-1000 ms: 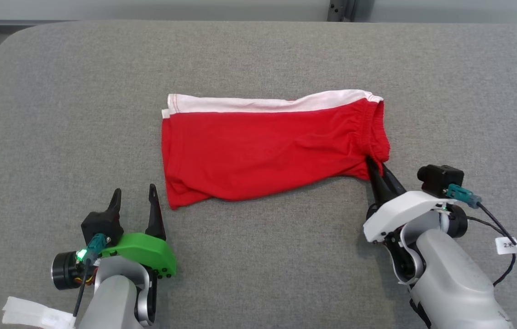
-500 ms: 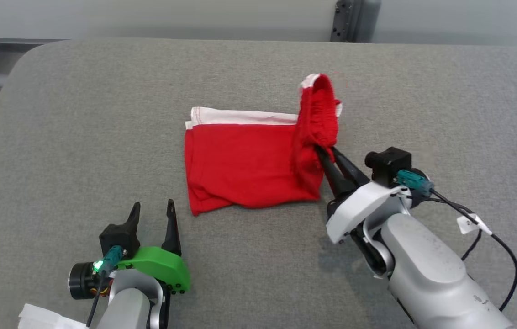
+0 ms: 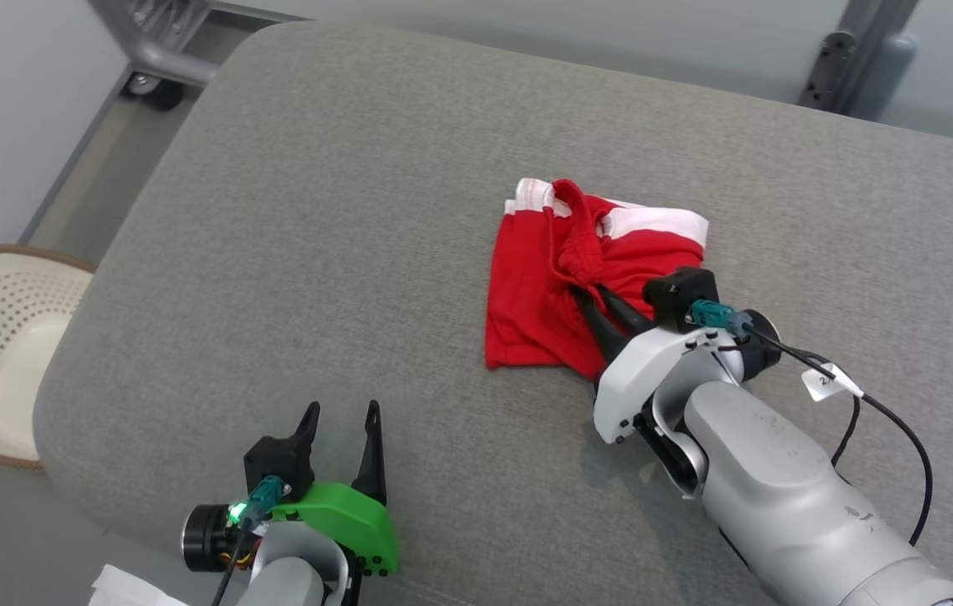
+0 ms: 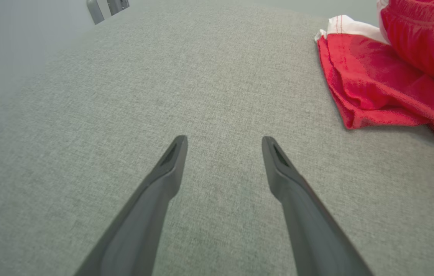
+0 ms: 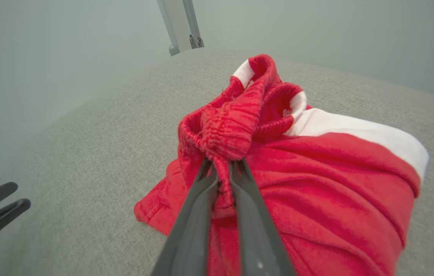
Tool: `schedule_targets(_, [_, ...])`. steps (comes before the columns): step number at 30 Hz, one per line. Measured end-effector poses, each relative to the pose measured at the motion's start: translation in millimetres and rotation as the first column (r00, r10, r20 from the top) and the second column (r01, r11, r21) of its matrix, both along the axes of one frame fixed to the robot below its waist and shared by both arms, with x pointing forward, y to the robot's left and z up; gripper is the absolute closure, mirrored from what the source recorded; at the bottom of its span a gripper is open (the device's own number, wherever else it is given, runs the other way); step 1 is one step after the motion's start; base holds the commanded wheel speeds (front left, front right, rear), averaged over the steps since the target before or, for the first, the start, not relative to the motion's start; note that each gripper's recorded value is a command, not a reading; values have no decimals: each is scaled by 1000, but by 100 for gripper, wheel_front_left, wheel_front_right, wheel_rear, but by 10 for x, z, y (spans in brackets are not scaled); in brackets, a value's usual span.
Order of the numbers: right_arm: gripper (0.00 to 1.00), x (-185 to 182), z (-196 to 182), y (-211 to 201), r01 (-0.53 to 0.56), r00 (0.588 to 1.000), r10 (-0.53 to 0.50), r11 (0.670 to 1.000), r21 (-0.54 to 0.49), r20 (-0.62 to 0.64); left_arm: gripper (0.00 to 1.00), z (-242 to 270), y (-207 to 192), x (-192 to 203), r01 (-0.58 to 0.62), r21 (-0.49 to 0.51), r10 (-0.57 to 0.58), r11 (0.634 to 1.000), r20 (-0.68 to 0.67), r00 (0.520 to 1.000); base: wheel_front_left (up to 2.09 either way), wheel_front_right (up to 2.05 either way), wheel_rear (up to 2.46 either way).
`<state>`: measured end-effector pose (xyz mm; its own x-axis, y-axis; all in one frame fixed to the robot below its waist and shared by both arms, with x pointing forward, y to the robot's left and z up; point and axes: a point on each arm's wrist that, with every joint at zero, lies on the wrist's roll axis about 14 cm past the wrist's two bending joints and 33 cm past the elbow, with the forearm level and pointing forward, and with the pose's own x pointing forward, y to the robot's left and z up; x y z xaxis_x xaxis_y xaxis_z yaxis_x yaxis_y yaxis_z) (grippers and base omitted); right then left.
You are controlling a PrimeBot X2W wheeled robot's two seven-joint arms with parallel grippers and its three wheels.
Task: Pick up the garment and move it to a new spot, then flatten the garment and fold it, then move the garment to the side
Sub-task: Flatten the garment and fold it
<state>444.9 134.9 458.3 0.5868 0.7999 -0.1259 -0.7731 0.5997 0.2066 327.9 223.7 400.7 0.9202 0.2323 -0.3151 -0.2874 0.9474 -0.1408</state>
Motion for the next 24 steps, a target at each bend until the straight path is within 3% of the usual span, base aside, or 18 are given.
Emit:
schedule_targets(1, [53,6,3,63,-9,1000,9,1000,3,-3,0,-6,38,-47,-16,3,16,1000,-5,1000,0,0,0])
schedule_targets(2, [0,7,7,117,-18,1000,18,1000,7,-7,0,-10,71,-82,-29,6,29,1000,-9,1000,0,0,0])
schedule_targets(8, [0,-130,247,514,-102,995,104,987,122,-9,0,-26,278,-258,-109,24,110,994,-27,994,0,0,0])
schedule_targets(11, [0,-24,363,455,-67,998,66,986,154,12,0,-4,293,-226,-115,27,115,993,-19,993,0,0,0])
schedule_targets(17, [0,412,273,-283,164,984,-171,978,126,47,0,55,229,-31,-79,36,79,996,8,997,0,0,0])
schedule_targets(24, [0,524,52,-1392,434,896,-436,900,41,84,0,169,48,277,0,59,-3,998,57,998,0,0,0])
